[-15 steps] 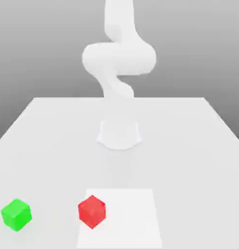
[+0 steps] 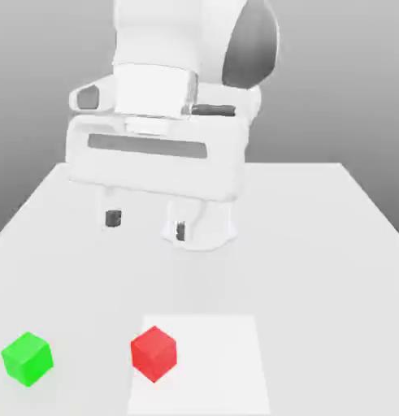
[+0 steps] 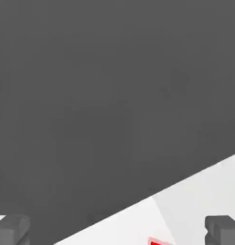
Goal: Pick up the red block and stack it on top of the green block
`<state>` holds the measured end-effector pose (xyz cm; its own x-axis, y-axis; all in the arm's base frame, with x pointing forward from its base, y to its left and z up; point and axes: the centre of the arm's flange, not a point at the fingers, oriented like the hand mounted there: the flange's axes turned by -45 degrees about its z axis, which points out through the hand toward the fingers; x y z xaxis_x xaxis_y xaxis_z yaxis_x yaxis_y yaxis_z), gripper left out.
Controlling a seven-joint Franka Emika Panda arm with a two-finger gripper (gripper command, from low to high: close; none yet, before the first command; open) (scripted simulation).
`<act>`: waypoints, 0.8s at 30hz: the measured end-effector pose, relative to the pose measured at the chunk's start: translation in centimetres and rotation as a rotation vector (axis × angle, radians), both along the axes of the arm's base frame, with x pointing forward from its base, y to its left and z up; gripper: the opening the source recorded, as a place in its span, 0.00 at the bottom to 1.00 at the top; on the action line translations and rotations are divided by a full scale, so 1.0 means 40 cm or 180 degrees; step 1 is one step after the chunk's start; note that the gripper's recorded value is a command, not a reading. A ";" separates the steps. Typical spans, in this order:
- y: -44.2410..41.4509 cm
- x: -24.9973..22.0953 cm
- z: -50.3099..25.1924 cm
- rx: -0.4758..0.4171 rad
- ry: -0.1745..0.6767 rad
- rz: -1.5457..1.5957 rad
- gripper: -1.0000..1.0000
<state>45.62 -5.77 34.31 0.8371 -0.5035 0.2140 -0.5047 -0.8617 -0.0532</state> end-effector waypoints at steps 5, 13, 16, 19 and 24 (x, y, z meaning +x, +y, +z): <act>-0.033 -0.070 -0.250 0.0201 0.0483 -0.0480 0.50; -0.030 -0.104 -0.491 0.0270 0.0654 -0.0625 0.00; -0.030 -0.104 -0.491 0.0270 0.0652 -0.0625 0.00; -0.030 -0.104 -0.499 0.0269 0.0651 -0.0624 0.00; -0.030 -0.101 -0.395 0.0271 0.0649 -0.0628 0.00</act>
<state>41.58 -6.99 18.51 0.7426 -0.6698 0.0015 -0.6698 -0.7426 -0.0014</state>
